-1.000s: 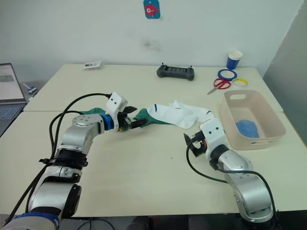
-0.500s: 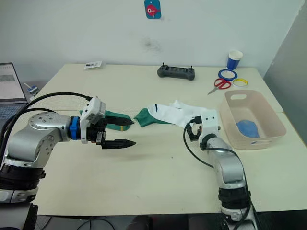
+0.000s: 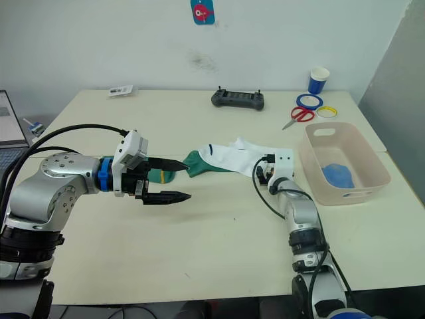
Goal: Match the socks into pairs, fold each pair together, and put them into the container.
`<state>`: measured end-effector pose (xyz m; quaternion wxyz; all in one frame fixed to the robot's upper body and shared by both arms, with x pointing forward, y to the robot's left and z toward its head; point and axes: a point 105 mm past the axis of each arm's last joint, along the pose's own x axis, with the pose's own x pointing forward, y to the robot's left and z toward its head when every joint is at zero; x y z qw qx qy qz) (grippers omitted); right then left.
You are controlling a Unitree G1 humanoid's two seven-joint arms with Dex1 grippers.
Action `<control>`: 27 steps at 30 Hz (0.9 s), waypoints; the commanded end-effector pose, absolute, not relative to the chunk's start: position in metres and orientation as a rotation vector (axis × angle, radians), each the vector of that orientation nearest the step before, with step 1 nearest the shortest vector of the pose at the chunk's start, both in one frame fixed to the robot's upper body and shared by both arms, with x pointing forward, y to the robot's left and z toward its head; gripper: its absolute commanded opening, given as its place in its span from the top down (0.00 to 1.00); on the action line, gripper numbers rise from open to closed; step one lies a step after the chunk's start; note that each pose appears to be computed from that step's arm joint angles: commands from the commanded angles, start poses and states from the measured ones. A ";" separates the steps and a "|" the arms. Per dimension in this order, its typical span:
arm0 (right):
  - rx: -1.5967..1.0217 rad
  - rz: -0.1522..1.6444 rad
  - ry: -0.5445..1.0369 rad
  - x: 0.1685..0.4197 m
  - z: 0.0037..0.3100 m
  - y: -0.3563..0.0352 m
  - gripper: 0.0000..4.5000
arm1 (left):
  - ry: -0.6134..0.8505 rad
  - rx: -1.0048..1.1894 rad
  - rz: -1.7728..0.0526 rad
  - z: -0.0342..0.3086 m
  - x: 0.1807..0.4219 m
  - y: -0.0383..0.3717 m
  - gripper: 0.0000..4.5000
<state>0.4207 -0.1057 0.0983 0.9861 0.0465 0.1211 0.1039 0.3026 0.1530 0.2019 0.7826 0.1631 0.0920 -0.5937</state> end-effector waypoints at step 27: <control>-0.029 0.268 0.066 0.415 0.136 -0.095 0.63 | 0.145 0.407 -1.310 0.213 0.303 0.146 0.00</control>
